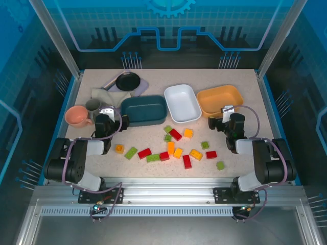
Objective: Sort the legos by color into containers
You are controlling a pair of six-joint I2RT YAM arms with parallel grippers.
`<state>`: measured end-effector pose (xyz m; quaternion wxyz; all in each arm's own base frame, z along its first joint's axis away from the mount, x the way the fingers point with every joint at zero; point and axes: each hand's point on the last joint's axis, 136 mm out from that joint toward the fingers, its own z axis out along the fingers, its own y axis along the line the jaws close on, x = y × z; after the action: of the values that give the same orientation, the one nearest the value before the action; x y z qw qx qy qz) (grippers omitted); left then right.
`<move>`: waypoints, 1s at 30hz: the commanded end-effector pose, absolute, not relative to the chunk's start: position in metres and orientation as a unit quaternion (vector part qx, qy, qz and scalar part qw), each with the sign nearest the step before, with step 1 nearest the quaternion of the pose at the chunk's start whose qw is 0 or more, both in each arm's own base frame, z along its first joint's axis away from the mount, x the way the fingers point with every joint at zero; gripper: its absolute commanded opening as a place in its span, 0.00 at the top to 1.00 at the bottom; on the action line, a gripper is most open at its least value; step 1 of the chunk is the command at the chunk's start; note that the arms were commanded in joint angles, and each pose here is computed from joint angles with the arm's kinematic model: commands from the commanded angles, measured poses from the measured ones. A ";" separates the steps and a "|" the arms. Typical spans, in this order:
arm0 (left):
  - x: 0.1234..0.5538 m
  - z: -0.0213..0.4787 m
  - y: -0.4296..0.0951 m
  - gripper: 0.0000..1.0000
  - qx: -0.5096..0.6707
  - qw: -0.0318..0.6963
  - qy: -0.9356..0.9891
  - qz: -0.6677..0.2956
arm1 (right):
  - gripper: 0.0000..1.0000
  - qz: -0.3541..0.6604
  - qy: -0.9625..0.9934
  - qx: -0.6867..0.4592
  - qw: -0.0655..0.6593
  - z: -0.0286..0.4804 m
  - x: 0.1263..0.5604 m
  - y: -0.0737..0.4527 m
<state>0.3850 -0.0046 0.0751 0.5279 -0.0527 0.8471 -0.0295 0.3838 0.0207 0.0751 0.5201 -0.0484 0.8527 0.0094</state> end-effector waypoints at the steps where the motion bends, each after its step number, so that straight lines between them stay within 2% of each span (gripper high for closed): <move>1: 0.397 0.089 -0.004 0.01 -0.036 0.550 0.834 -0.029 | 0.00 0.015 0.832 -0.066 0.550 0.093 0.397 0.030; 22: 0.394 0.099 -0.005 0.01 -0.034 0.554 0.831 -0.027 | 0.00 0.014 0.830 -0.068 0.554 0.096 0.397 0.031; 26: 0.377 0.127 0.002 0.01 -0.064 0.572 0.817 0.027 | 0.00 -0.032 0.841 -0.023 0.540 0.124 0.394 0.015; 30: 0.352 0.156 -0.007 0.01 -0.075 0.583 0.808 0.042 | 0.00 -0.062 0.811 0.022 0.581 0.181 0.381 0.003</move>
<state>0.3686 -0.0127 0.1480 0.5892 -0.0534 0.8062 0.0076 0.3862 0.0142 0.1426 0.5609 -0.0205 0.8270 -0.0333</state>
